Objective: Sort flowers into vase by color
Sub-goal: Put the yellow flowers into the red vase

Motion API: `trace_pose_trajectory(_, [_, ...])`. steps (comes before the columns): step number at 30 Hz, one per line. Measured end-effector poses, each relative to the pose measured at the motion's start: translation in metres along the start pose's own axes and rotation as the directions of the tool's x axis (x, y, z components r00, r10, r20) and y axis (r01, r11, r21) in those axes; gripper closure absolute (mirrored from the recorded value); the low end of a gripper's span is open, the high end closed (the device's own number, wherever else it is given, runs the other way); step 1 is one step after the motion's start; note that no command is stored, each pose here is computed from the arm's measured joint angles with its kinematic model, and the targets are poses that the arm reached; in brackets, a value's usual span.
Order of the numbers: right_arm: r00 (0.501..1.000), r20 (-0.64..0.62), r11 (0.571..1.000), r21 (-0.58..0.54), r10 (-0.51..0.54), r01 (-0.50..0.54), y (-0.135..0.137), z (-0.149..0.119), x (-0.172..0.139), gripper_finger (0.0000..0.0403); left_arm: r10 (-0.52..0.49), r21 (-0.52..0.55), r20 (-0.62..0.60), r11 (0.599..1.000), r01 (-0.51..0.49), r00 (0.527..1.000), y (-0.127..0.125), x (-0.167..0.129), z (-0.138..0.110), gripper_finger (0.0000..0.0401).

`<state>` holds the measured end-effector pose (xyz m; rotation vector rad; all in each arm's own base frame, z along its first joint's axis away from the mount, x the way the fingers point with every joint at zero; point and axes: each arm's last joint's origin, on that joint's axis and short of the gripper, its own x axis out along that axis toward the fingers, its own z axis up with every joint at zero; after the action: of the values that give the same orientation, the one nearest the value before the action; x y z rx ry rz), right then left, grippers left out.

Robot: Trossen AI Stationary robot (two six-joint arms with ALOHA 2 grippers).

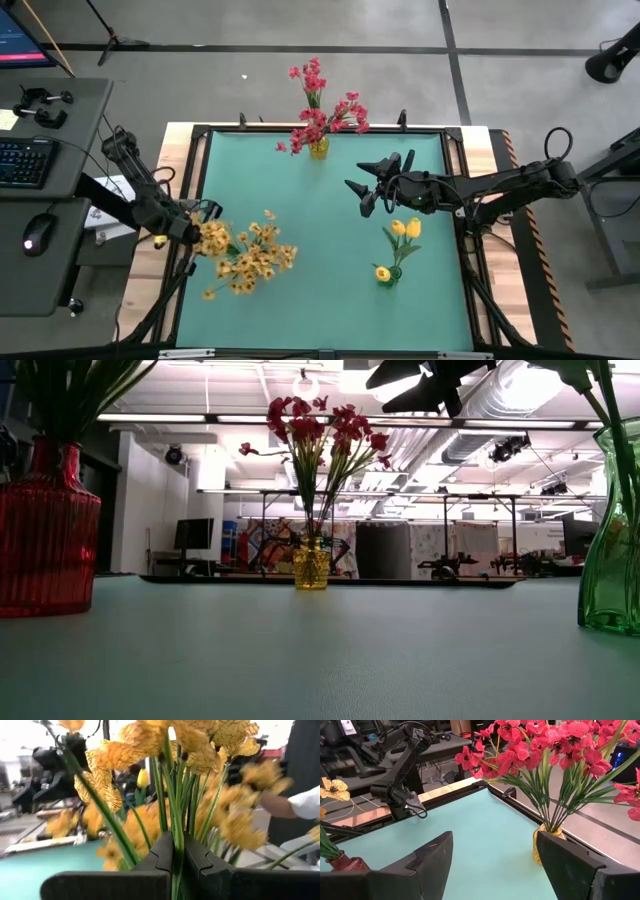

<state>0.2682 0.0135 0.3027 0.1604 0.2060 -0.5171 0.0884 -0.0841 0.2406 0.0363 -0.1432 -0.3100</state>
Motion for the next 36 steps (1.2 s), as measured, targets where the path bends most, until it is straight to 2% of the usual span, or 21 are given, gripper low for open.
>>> trace_pose_trajectory(11, [1.0,0.004,1.0,-0.007,-0.016,0.016,-0.001,0.0,0.0,0.0128,0.064,-0.093,-0.015,0.994,-0.065,0.998,0.003,-0.003,-0.034,0.0401])
trace_pose_trajectory(22, [1.0,0.005,1.0,-0.006,-0.02,0.02,-0.001,0.0,0.0,0.0128,0.063,-0.194,-0.061,0.978,-0.074,0.996,0.003,-0.008,-0.061,0.0401])
trace_pose_trajectory(26, [1.0,0.005,1.0,-0.004,-0.02,0.02,-0.001,0.0,0.0,0.0128,0.062,-0.22,-0.071,0.973,-0.077,0.996,0.003,-0.008,-0.063,0.0401])
trace_pose_trajectory(29, [1.0,0.005,1.0,-0.004,-0.02,0.02,-0.001,0.0,0.0,0.0128,0.043,-0.23,-0.073,0.971,-0.059,0.996,0.002,-0.008,-0.064,0.0401])
trace_pose_trajectory(36, [1.0,0.007,1.0,-0.004,-0.025,0.025,-0.001,0.0,0.0,0.0128,-0.053,-0.349,-0.072,0.937,0.025,0.996,-0.001,-0.008,-0.064,0.04])
